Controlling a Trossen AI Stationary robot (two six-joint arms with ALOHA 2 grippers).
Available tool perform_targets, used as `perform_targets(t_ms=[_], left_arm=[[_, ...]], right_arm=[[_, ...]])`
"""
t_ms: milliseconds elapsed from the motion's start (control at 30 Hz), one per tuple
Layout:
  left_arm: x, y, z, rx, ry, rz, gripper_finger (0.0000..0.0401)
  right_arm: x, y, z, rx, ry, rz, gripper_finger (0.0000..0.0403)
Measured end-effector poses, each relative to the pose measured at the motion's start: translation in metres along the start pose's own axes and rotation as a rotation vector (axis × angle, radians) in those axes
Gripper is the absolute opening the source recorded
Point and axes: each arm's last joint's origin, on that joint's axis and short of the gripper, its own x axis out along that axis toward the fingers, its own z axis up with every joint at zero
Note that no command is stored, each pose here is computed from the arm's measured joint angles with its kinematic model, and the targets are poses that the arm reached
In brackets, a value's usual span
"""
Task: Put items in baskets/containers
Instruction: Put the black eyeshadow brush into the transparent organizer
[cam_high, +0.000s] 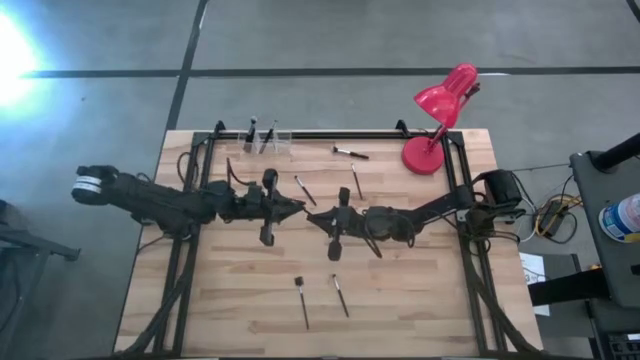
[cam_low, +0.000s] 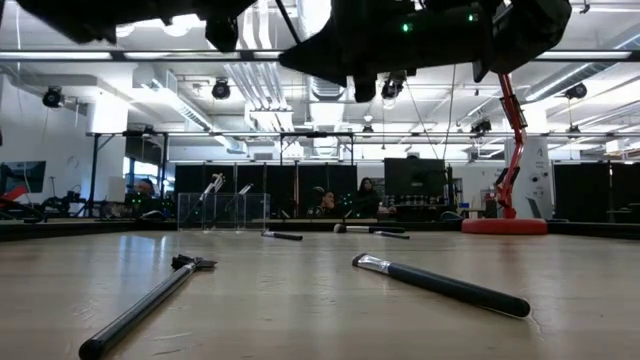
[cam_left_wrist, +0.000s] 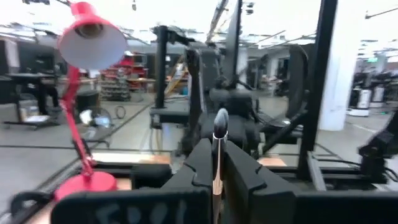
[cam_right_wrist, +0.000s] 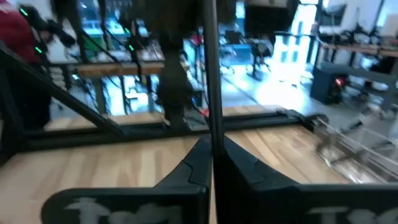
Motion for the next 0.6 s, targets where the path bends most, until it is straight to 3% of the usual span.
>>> perform_targets(t_ms=[267, 367, 467, 600], left_arm=[[0.005, 0.005, 0.036, 0.1, 0.062, 0.187, 0.0012], [0.004, 0.011, 0.049, 0.162, 0.121, 0.346, 0.0012], [0.002, 0.025, 0.053, 0.207, 0.219, 0.492, 0.0012], [-0.003, 0.056, 0.057, 0.231, 0.268, 0.655, 0.0012]], right_arm=[[-0.001, -0.004, -0.011, -0.034, 0.087, -0.135, 0.0095], [-0.002, -0.006, -0.019, -0.071, 0.164, -0.178, 0.0115], [-0.004, -0.008, -0.026, -0.069, 0.232, -0.195, 0.0113], [-0.007, -0.008, -0.034, -0.071, 0.299, -0.199, 0.0079]])
